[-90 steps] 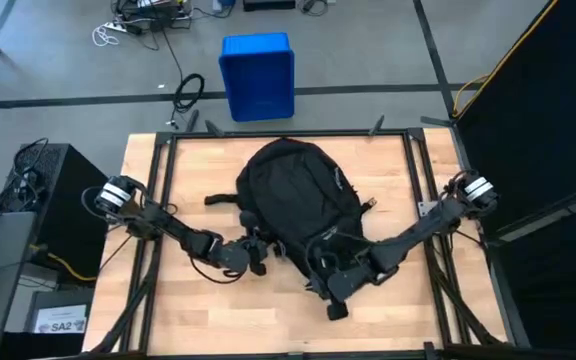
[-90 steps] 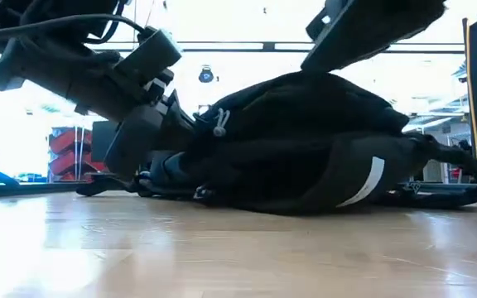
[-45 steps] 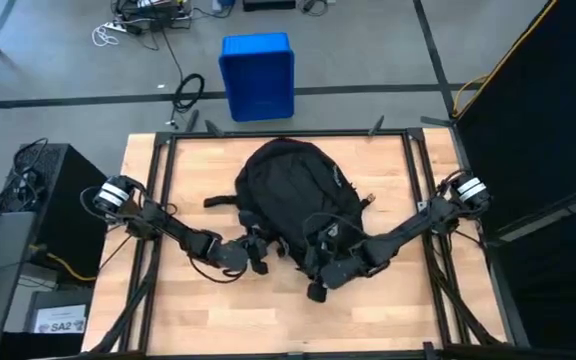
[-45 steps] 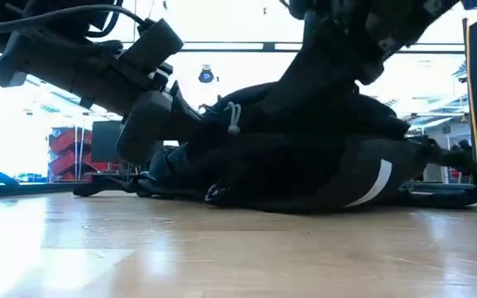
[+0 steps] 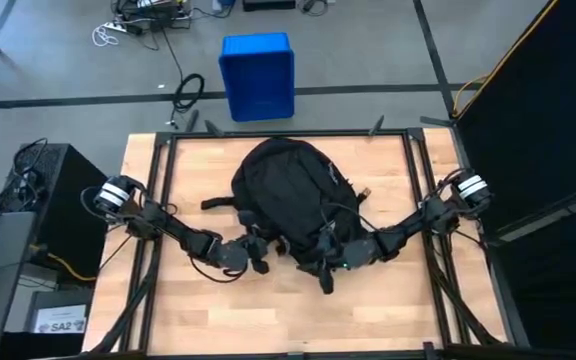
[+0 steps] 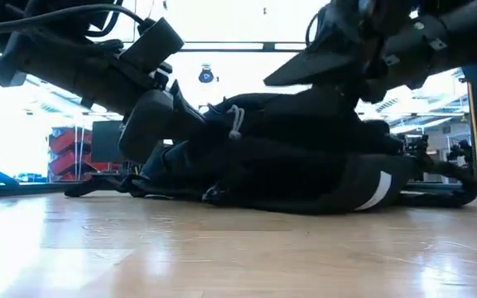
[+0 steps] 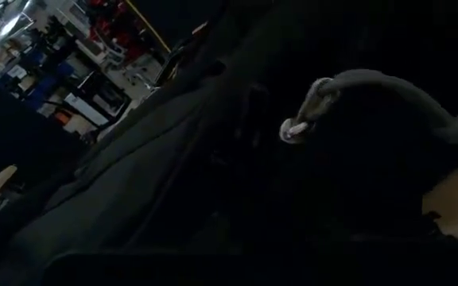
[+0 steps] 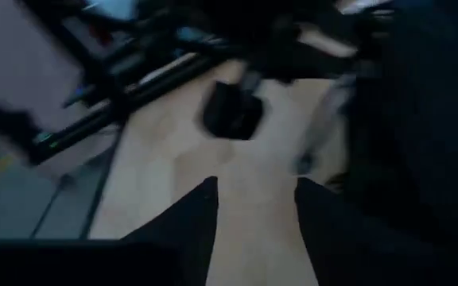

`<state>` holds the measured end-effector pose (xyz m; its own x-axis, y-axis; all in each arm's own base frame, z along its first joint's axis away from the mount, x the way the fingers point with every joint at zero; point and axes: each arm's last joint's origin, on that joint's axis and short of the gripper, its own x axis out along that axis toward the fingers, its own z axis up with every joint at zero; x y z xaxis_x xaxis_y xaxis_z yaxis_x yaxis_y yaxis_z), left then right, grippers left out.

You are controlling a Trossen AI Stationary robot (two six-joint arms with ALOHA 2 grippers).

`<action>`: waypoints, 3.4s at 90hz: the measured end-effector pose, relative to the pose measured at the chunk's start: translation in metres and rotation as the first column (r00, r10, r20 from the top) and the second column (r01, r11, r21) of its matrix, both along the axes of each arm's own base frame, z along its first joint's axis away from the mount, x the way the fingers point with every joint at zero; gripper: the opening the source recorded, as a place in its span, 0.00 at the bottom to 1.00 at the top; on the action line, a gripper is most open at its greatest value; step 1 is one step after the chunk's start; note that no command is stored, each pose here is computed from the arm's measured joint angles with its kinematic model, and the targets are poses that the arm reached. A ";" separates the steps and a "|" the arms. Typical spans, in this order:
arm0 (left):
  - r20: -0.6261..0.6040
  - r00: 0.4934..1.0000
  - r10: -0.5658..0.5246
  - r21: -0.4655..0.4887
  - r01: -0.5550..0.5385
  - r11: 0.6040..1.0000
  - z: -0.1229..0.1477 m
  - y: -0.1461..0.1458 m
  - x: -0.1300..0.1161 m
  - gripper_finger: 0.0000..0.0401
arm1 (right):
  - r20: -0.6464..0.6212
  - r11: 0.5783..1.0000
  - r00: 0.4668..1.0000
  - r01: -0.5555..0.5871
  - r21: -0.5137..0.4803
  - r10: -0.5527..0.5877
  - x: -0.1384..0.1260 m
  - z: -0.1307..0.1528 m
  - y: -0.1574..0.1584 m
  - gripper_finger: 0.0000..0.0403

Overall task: Unpack backpack
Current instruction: Open the backpack

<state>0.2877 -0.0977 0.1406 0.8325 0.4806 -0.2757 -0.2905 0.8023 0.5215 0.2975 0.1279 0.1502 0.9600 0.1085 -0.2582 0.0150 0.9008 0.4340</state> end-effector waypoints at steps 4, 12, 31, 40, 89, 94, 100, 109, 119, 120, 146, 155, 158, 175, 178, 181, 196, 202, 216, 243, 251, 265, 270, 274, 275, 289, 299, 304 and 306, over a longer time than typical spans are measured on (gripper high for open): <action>0.002 1.000 0.004 -0.002 -0.004 1.000 0.000 0.001 0.000 0.00 | 0.022 0.997 0.997 -0.071 -0.036 0.072 -0.001 0.006 0.005 0.37; 0.008 1.000 0.010 -0.006 -0.010 1.000 0.001 0.003 0.001 0.00 | 0.064 0.967 0.979 -0.181 -0.181 0.195 -0.007 0.015 0.022 0.36; 0.022 0.999 0.029 -0.024 -0.028 0.999 0.001 0.005 0.002 0.00 | -0.023 0.769 0.995 -0.089 -0.633 0.096 -0.010 0.015 0.054 0.34; 0.029 0.999 0.032 -0.030 -0.031 0.999 0.002 0.005 0.003 0.00 | -0.067 0.660 0.998 -0.064 -0.749 0.021 0.000 0.012 0.062 0.36; 0.055 0.998 0.007 -0.070 -0.003 0.998 0.003 0.005 0.004 0.00 | -0.088 0.156 0.946 -0.041 -0.987 -0.311 0.056 -0.031 0.072 0.58; 0.056 0.998 0.006 -0.072 -0.002 0.997 0.003 0.005 0.004 0.00 | -0.099 0.141 0.940 -0.055 -0.989 -0.328 0.058 -0.038 0.068 0.59; 0.058 0.998 0.007 -0.077 -0.003 0.997 0.003 0.005 0.004 0.00 | -0.093 0.127 0.929 -0.050 -0.991 -0.358 0.060 -0.041 0.064 0.60; 0.058 0.998 0.002 -0.080 0.003 0.997 0.003 0.005 0.004 0.00 | -0.073 0.112 0.912 -0.030 -0.993 -0.404 0.062 -0.042 0.060 0.60; 0.056 0.998 -0.007 -0.084 0.012 0.996 0.003 0.004 0.004 0.00 | -0.056 0.082 0.896 -0.022 -0.996 -0.440 0.063 -0.041 0.057 0.58; 0.056 0.998 -0.008 -0.084 0.013 0.996 0.003 0.004 0.004 0.00 | -0.055 0.076 0.895 -0.023 -0.997 -0.443 0.063 -0.041 0.056 0.57; 0.059 0.998 -0.008 -0.096 0.014 0.995 0.003 0.004 0.004 0.00 | -0.041 -0.018 0.874 -0.056 -0.998 -0.485 0.062 -0.038 0.056 0.51; 0.060 0.998 -0.008 -0.098 0.013 0.995 0.003 0.004 0.004 0.00 | -0.038 -0.043 0.867 -0.069 -0.997 -0.498 0.062 -0.038 0.056 0.50; 0.059 0.998 -0.008 -0.098 0.013 0.995 0.003 0.004 0.004 0.00 | -0.034 -0.045 0.864 -0.065 -0.997 -0.503 0.062 -0.037 0.056 0.49; 0.059 0.998 -0.007 -0.098 0.013 0.995 0.003 0.004 0.004 0.00 | 0.014 -0.024 0.849 0.002 -1.000 -0.527 0.062 -0.032 0.058 0.49; 0.058 0.998 -0.008 -0.098 0.013 0.995 0.003 0.004 0.004 0.00 | 0.026 -0.020 0.845 0.018 -1.000 -0.534 0.062 -0.031 0.059 0.49; 0.057 0.998 -0.008 -0.098 0.014 0.995 0.003 0.004 0.004 0.00 | 0.035 -0.023 0.839 0.027 -0.999 -0.543 0.061 -0.029 0.060 0.49; 0.055 0.998 -0.011 -0.098 0.016 0.995 0.003 0.004 0.004 0.00 | 0.081 -0.037 0.797 0.073 -0.997 -0.599 0.059 -0.024 0.063 0.48; 0.054 0.998 -0.011 -0.098 0.016 0.995 0.003 0.004 0.004 0.00 | 0.085 -0.035 0.795 0.080 -0.996 -0.600 0.058 -0.023 0.064 0.48; 0.054 0.999 -0.011 -0.098 0.016 0.995 0.003 0.004 0.004 0.00 | 0.088 -0.027 0.795 0.090 -0.996 -0.600 0.058 -0.023 0.065 0.45; 0.053 0.999 -0.012 -0.097 0.017 0.995 0.002 0.004 0.004 0.00 | 0.099 -0.034 0.781 0.098 -0.995 -0.617 0.056 -0.022 0.067 0.25; 0.052 0.999 -0.012 -0.096 0.017 0.995 0.002 0.004 0.004 0.00 | 0.100 -0.034 0.787 0.099 -0.994 -0.610 0.053 -0.022 0.071 0.14; 0.042 0.999 -0.011 -0.092 0.015 0.996 0.001 0.004 0.003 0.00 | 0.102 -0.049 0.789 0.091 -0.995 -0.605 0.048 -0.022 0.080 0.02; 0.034 0.999 -0.008 -0.087 0.011 0.996 0.001 0.004 0.003 0.00 | 0.106 -0.060 0.784 0.087 -0.994 -0.612 0.045 -0.022 0.083 0.03; 0.027 1.000 -0.003 -0.081 0.005 0.997 0.000 0.004 0.003 0.00 | 0.107 -0.067 0.784 0.084 -0.994 -0.612 0.043 -0.022 0.086 0.02; 0.024 1.000 -0.001 -0.079 0.003 0.997 0.000 0.005 0.003 0.00 | 0.107 -0.067 0.785 0.084 -0.994 -0.610 0.042 -0.022 0.087 0.02; 0.017 1.000 -0.001 -0.076 0.003 0.997 0.000 0.004 0.003 0.00 | 0.109 -0.068 0.798 0.085 -0.994 -0.593 0.036 -0.022 0.096 0.01; 0.004 1.000 0.004 -0.067 -0.004 0.998 -0.001 0.005 0.002 0.00 | 0.108 -0.073 0.801 0.080 -0.994 -0.588 0.034 -0.023 0.098 0.00; -0.010 1.000 0.017 -0.053 -0.017 0.998 -0.002 0.005 0.001 0.00 | 0.108 -0.072 0.804 0.080 -0.994 -0.585 0.033 -0.023 0.100 0.00; -0.018 1.000 0.021 -0.048 -0.022 0.999 -0.003 0.005 0.001 0.00 | 0.108 -0.072 0.805 0.080 -0.994 -0.584 0.033 -0.023 0.100 0.00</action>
